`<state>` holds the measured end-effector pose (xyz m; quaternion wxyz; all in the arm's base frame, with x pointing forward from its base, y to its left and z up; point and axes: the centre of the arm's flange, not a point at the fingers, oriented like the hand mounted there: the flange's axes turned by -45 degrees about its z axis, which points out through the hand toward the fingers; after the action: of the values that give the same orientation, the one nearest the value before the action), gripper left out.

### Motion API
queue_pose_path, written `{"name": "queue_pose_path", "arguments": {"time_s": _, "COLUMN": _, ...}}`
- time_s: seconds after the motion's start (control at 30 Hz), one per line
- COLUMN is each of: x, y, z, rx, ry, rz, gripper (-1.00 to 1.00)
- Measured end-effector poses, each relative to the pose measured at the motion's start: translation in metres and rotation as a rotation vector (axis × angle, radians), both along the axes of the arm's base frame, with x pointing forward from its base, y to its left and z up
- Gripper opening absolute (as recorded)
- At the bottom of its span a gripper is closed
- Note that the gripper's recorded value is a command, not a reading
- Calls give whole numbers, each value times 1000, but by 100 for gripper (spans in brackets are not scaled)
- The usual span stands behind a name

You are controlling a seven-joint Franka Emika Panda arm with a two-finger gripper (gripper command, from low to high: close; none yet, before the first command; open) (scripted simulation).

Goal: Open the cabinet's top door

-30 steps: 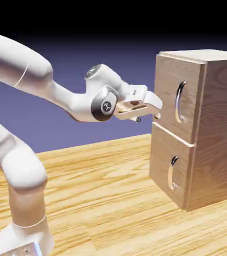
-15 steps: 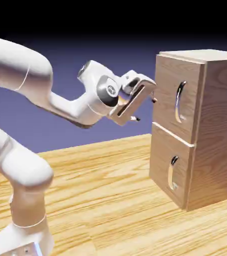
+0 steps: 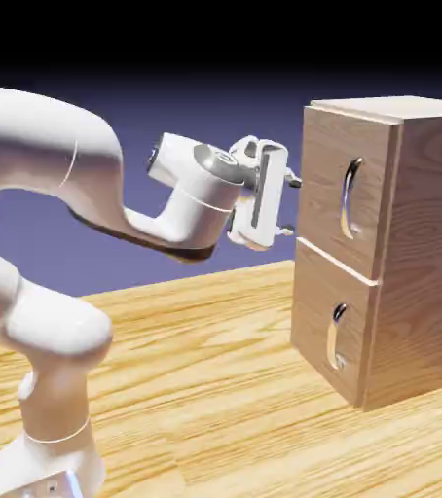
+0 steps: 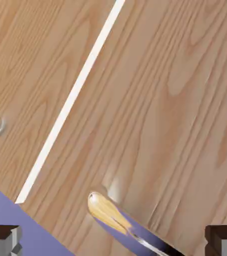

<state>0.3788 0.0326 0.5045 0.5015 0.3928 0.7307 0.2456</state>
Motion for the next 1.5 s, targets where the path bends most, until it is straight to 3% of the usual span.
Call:
{"name": "queue_pose_path", "arguments": {"time_s": 0.73, "x": 43, "y": -37, "z": -33, "rx": -906, "ry": -361, "rz": 278, "gripper": 100}}
{"name": "queue_pose_path", "arguments": {"time_s": 0.97, "x": 94, "y": -34, "z": -34, "rx": -932, "ry": -373, "rz": 283, "gripper": 100}}
{"name": "queue_pose_path", "arguments": {"time_s": 1.0, "x": 95, "y": -34, "z": -34, "rx": -932, "ry": -373, "rz": 283, "gripper": -100}}
{"name": "queue_pose_path", "arguments": {"time_s": 1.5, "x": 75, "y": -22, "z": -33, "rx": -942, "ry": -330, "rz": 200, "gripper": -100}}
